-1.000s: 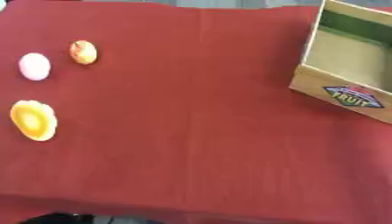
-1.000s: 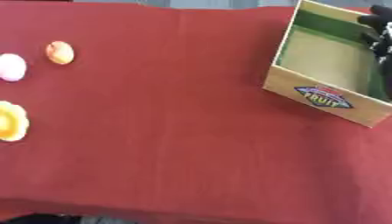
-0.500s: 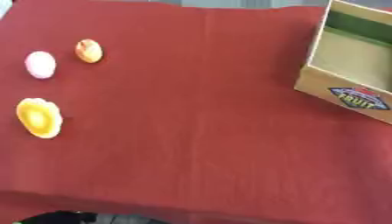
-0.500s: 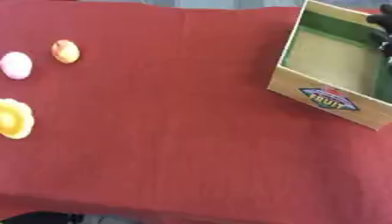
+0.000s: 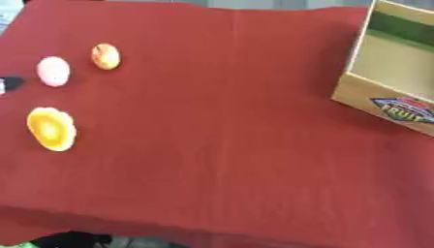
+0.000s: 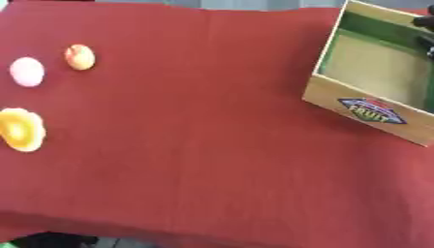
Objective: Pick up the objects with one hand, pass them to the other hand, and then place them into the box on the other side of the table.
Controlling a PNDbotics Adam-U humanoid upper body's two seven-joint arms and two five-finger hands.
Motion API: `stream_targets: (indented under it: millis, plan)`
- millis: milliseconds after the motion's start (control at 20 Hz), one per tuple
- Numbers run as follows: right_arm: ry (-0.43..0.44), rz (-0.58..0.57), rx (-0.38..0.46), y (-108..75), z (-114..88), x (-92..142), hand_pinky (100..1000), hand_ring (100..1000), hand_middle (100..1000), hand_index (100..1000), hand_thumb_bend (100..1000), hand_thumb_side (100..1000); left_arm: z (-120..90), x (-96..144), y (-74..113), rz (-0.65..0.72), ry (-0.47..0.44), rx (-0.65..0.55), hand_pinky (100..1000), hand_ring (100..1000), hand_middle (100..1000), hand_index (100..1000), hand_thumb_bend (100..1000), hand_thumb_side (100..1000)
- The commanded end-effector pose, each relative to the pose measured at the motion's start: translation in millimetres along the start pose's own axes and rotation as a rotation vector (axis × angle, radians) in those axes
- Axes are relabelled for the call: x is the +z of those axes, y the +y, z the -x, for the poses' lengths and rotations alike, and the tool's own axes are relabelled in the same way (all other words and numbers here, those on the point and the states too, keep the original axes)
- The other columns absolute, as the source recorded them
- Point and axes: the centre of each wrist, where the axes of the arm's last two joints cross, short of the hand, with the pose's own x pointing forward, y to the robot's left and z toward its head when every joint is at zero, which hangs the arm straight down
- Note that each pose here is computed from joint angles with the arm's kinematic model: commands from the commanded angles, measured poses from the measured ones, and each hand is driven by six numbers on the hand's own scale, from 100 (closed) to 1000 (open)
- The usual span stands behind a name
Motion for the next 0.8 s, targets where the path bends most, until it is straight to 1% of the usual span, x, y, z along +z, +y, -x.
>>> stream_targets:
  millis: [50,300,600,800]
  plan:
    - [-0.028,-0.015,0.037,-7.6,-12.6,-5.1,970,1000,731,833,100,625,-7.0,2.5,18.8,0.073,0.015,-0.049,868,734,750,833,761,335]
    - [-0.026,-0.018,0.036,-7.0,-11.9,-4.9,970,1000,732,833,100,626,-7.0,0.2,22.0,0.129,0.038,-0.033,873,739,752,832,769,293]
    - [-0.025,-0.017,0.037,-7.1,-11.5,-4.5,970,1000,732,834,100,627,-4.8,-2.9,23.2,0.183,0.050,-0.012,876,741,753,822,702,237]
    - [-0.022,-0.017,0.038,-6.9,-10.6,-4.0,970,1000,732,834,100,629,-4.7,-6.0,23.6,0.222,0.040,0.008,875,739,752,815,686,208]
